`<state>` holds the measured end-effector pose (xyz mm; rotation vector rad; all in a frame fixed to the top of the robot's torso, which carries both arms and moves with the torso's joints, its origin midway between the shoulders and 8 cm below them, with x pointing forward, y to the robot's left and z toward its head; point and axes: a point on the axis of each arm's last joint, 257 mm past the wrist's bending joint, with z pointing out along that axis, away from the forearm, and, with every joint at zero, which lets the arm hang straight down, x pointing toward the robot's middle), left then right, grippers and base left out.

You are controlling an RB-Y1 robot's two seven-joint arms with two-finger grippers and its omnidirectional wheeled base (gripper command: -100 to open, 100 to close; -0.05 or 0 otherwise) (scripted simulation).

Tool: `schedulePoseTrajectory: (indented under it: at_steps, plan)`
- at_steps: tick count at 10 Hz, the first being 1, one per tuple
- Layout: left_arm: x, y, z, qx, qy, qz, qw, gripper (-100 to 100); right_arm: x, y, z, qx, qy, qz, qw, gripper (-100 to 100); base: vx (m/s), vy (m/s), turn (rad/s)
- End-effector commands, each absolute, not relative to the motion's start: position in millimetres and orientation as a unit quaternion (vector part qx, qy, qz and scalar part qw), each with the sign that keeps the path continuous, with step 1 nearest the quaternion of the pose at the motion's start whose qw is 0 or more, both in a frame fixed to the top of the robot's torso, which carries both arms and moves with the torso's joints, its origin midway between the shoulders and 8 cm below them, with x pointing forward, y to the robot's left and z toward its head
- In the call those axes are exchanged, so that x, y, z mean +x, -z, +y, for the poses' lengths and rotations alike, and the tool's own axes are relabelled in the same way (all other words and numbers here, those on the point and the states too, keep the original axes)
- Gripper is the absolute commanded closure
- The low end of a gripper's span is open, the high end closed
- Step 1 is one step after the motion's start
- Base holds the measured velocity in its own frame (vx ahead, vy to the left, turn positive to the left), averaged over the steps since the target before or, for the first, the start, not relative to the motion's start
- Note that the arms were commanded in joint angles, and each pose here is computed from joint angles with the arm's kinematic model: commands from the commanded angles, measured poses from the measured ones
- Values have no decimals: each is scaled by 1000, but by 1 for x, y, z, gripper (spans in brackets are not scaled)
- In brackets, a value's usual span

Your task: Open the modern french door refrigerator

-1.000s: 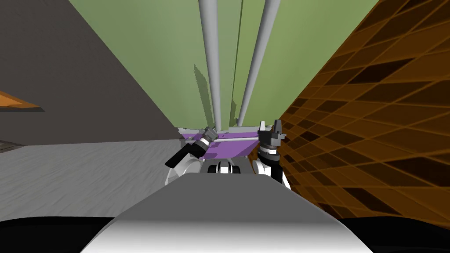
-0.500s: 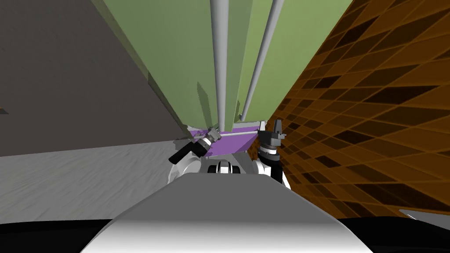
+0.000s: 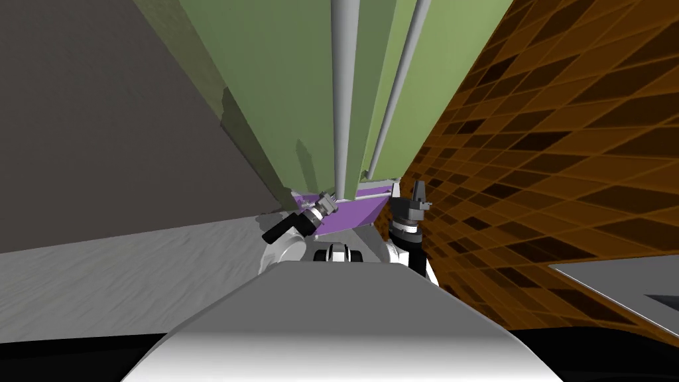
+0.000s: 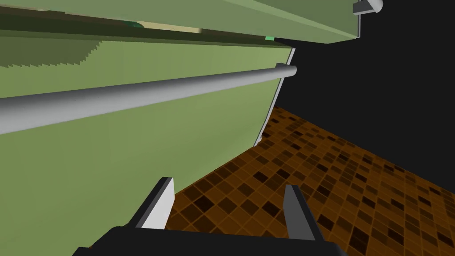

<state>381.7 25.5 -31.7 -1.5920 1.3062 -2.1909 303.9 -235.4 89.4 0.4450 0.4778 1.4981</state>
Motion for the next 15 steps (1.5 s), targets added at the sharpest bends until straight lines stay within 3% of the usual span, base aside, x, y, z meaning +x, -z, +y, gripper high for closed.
schedulePoseTrajectory:
  at_steps: [1,5,15]
  plan:
    - [375,26,4,-509,733,450,42,100,304,-89,-235,199,-668,213,684,0,-161,237,-156]
    - [364,23,-26,-482,736,475,5,100,304,-89,-235,199,-668,213,684,0,-151,235,-152]
    - [334,21,-64,-433,735,518,-60,100,304,-89,-235,199,-668,213,684,0,-77,229,-169]
